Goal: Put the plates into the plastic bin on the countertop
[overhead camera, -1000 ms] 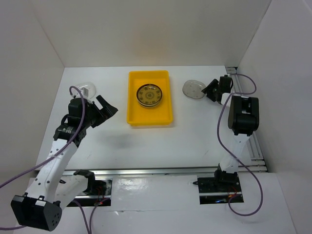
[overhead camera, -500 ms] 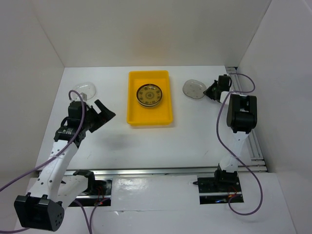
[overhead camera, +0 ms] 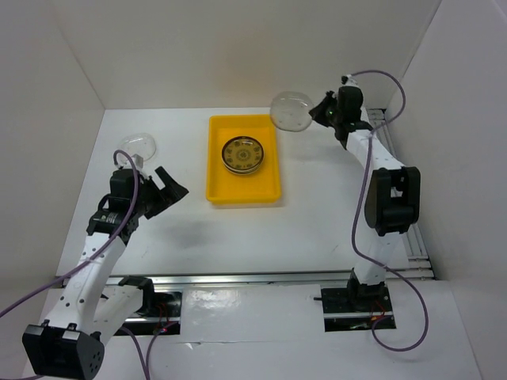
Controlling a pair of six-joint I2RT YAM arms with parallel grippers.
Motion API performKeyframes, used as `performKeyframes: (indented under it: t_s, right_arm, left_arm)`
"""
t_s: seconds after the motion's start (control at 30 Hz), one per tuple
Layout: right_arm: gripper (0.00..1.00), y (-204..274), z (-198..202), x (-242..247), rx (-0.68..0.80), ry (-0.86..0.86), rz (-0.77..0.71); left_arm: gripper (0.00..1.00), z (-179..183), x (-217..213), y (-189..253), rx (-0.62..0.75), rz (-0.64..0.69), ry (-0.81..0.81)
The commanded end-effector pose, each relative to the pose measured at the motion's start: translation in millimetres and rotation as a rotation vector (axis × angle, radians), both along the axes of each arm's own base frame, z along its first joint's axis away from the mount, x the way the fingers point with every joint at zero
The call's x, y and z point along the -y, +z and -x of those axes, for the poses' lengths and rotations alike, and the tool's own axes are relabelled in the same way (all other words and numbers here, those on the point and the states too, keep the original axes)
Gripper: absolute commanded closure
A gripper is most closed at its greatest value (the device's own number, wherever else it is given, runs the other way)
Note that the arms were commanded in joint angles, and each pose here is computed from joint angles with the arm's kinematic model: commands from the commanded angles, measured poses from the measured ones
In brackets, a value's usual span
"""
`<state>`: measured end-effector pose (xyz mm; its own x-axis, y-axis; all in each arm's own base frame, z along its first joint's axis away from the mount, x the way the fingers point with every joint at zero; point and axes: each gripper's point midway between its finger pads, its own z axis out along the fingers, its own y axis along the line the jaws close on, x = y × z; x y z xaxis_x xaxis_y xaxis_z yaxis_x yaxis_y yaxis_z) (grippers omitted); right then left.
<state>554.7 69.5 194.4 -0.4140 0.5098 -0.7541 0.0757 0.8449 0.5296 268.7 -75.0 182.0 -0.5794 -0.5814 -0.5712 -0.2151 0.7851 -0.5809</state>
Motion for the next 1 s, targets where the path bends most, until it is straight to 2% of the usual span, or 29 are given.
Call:
performKeyframes:
  t_s: [0.0,0.1,0.3,0.5,0.77,0.87,0.9,0.93,0.97]
  right_arm:
    - [1.00,23,-5,-75,0.054,0.306,0.047]
    - [1.00,13,-10,-123,0.018,0.408,0.070]
    - [1.00,-21,-18,-170,-0.034,0.413,0.094]
    - [1.00,-51,-11,-183,-0.062,0.387,0.110]
    - [1.00,-62,-4,-184,-0.072,0.343,0.109]
    - [0.92,-65,-1,-189,-0.074,0.348,0.101]
    - [0.87,-69,4,-194,-0.087,0.354,0.096]
    - [0.77,-62,2,-194,-0.068,0.353,0.092]
    - [0.74,-65,6,-199,-0.069,0.362,0.092]
  left_arm:
    - [0.00,-1,2,5,0.032,0.011,-0.015]
    - [0.00,1,3,1,0.022,0.016,-0.023]
    - [0.00,4,3,-5,0.013,0.015,-0.023]
    - [0.00,4,3,-5,0.013,0.015,-0.023]
    - [0.00,4,5,-6,0.013,0.021,-0.030]
    - [0.00,4,5,-6,0.013,0.021,-0.030]
    - [0.00,4,5,-6,0.013,0.021,-0.030]
    - [0.00,4,5,-6,0.013,0.021,-0.030]
    - [0.00,4,5,-6,0.013,0.021,-0.030]
